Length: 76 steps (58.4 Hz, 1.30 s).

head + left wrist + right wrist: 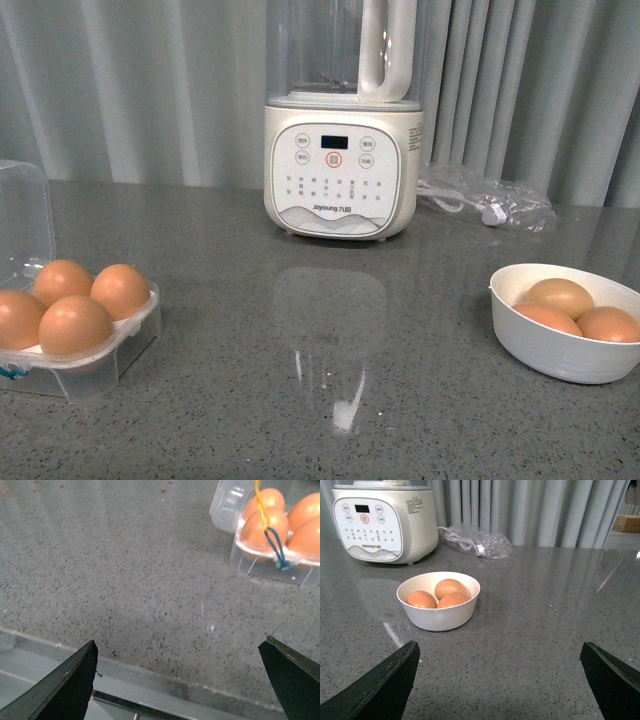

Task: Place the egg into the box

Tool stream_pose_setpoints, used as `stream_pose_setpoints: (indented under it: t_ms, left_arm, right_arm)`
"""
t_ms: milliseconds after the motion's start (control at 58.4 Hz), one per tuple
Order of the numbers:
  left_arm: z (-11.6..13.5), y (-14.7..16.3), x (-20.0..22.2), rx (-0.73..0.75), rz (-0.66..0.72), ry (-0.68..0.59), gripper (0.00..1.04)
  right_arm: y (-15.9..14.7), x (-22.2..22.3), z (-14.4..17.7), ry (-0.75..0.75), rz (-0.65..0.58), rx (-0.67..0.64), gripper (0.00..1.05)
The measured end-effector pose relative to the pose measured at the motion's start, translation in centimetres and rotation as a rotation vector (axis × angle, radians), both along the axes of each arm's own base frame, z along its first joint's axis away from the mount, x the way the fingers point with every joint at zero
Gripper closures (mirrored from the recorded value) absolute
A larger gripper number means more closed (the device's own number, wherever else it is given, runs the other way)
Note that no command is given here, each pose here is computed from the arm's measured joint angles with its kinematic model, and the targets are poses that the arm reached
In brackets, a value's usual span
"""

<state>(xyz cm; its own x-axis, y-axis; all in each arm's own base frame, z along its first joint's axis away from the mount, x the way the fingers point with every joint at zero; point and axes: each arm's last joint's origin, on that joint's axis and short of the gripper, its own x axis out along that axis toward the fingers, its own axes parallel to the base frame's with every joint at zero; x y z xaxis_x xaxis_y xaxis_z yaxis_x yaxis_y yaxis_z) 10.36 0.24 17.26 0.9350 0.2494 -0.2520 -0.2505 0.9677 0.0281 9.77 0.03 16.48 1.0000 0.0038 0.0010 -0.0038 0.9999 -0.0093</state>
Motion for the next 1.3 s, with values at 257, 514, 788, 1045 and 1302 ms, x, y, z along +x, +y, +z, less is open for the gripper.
stream_pose_setpoints:
  t_ms: [257, 514, 788, 1045, 1302]
  left_arm:
    - [2.2, 1.4, 2.1, -0.026, -0.048, -0.083, 0.07]
    - [7.4, 5.7, 6.8, 0.021, -0.089, -0.165, 0.07]
    - [8.9, 8.8, 11.5, 0.087, -0.114, -0.103, 0.07]
    - [8.7, 10.7, 14.5, 0.128, -0.077, -0.080, 0.07]
    - [8.1, 10.6, 16.1, 0.113, -0.093, -0.050, 0.07]
  right_arm:
    - [0.0, 0.0, 0.0, 0.000, 0.000, 0.000, 0.07]
    - [0.0, 0.0, 0.0, 0.000, 0.000, 0.000, 0.07]
    - [0.0, 0.0, 0.0, 0.000, 0.000, 0.000, 0.07]
    - [0.0, 0.0, 0.0, 0.000, 0.000, 0.000, 0.07]
    - [0.0, 0.0, 0.0, 0.000, 0.000, 0.000, 0.07]
